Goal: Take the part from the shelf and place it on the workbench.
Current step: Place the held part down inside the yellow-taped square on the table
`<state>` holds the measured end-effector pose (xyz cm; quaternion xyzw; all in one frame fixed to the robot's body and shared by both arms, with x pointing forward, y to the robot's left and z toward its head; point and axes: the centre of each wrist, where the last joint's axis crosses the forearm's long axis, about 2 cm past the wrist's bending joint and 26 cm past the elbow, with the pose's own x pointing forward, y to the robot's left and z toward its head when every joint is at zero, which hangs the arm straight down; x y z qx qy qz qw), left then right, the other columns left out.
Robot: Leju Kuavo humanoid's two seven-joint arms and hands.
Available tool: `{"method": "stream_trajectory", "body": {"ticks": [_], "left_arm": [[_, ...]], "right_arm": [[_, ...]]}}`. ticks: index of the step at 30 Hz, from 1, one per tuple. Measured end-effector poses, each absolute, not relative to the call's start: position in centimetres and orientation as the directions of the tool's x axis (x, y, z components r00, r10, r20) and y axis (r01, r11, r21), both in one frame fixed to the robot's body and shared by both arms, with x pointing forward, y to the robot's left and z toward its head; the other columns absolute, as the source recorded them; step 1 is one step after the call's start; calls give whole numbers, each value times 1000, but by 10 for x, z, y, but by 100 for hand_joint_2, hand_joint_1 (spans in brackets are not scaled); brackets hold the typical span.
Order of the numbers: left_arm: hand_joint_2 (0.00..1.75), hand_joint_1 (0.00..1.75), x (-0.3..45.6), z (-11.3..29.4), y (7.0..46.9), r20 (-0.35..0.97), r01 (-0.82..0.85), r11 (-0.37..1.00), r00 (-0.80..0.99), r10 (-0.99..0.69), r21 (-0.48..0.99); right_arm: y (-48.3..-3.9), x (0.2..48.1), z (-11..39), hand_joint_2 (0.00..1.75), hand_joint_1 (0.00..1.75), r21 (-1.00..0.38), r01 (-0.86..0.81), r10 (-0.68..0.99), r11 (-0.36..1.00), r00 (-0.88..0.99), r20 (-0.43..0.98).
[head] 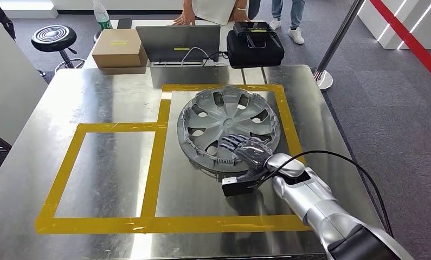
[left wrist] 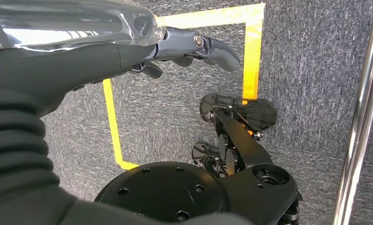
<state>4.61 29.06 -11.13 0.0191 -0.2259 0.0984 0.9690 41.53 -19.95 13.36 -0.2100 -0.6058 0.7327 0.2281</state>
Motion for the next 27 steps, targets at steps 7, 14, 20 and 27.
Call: {"method": "stream_trajectory", "body": {"ticks": [7,14,20,27], "left_arm": [[0,0,46,-111,290,450,-206,978,873,188,-9],[0,0,46,-111,290,453,-212,977,870,193,-8],[0,0,46,-111,290,453,-215,976,870,196,-9],[0,0,45,-111,290,454,-232,973,866,209,-6]], "right_arm": [[-183,403,149,0,0,-986,15,557,164,-827,80],[-199,392,159,0,0,-941,142,585,307,-808,69],[-203,389,162,0,0,-930,164,587,328,-807,65],[-220,378,168,0,0,-811,394,673,432,-739,-1]]}}
